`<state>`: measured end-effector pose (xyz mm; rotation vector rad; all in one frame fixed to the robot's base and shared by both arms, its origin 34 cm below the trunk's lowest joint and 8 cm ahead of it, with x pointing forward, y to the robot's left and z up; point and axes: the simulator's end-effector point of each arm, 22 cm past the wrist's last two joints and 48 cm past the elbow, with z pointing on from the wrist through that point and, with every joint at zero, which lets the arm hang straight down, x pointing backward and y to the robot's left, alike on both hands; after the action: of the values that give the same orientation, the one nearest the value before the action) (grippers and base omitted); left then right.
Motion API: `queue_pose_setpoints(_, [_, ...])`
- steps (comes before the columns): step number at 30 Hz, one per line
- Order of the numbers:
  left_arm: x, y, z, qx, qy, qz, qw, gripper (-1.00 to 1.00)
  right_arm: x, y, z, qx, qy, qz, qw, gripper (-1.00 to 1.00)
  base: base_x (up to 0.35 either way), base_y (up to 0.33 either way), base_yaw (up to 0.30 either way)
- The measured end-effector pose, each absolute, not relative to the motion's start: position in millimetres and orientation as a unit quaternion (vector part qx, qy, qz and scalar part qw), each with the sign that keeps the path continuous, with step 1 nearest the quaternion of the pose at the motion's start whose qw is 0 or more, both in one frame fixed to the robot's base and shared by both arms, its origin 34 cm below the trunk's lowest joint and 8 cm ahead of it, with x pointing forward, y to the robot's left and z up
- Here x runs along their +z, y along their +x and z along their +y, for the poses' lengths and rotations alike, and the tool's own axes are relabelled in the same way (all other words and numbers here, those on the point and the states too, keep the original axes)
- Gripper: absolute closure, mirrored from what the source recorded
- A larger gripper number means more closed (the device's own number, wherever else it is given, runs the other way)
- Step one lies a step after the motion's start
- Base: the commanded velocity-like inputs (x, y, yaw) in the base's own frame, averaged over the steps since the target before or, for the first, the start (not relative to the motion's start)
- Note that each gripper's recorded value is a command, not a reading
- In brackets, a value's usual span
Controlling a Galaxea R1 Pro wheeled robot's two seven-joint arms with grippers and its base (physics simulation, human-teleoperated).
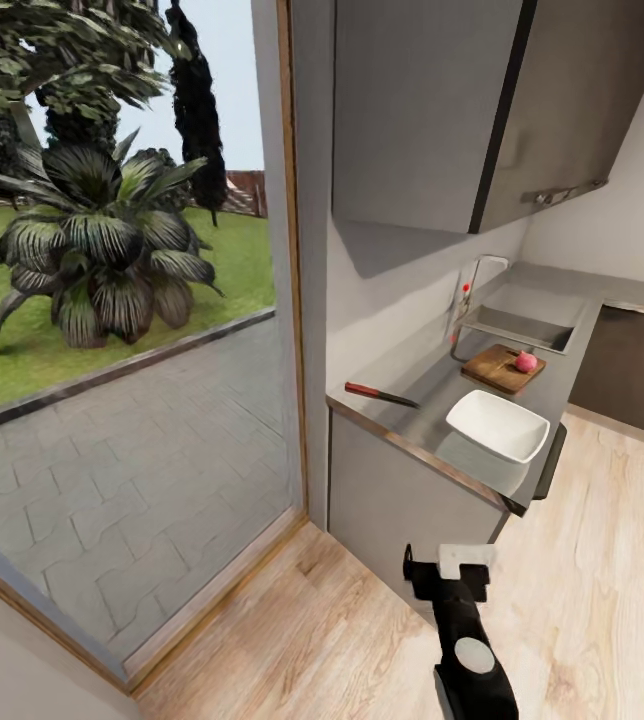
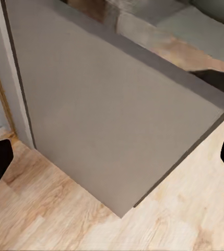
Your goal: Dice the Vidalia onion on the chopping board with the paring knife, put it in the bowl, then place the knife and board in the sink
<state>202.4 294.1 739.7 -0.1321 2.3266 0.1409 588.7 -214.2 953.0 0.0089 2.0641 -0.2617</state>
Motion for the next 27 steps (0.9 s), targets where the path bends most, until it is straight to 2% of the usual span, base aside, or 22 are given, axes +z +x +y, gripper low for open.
queue_pose_setpoints(12, [735.4, 193.9, 290.3, 0.053, -0.054, 0.921, 0.383, -1.00, 1081.7, 724.2, -220.9, -0.149, -0.006, 0.832, 0.534, -1.00, 0.000, 0.000, 0.000])
queue_pose_setpoints(21, [734.9, 192.9, 288.9, 0.052, -0.055, 0.921, 0.382, -1.00, 1129.1, 805.7, -206.2, -0.149, -0.025, 0.830, 0.537, -1.00, 0.006, 0.000, 0.000])
queue_pose_setpoints(27, [734.8, 192.3, 288.7, 0.051, -0.055, 0.921, 0.381, -1.00, 1136.8, 824.6, -192.3, -0.113, -0.020, 0.837, 0.534, -1.00, 0.205, 0.000, 0.000])
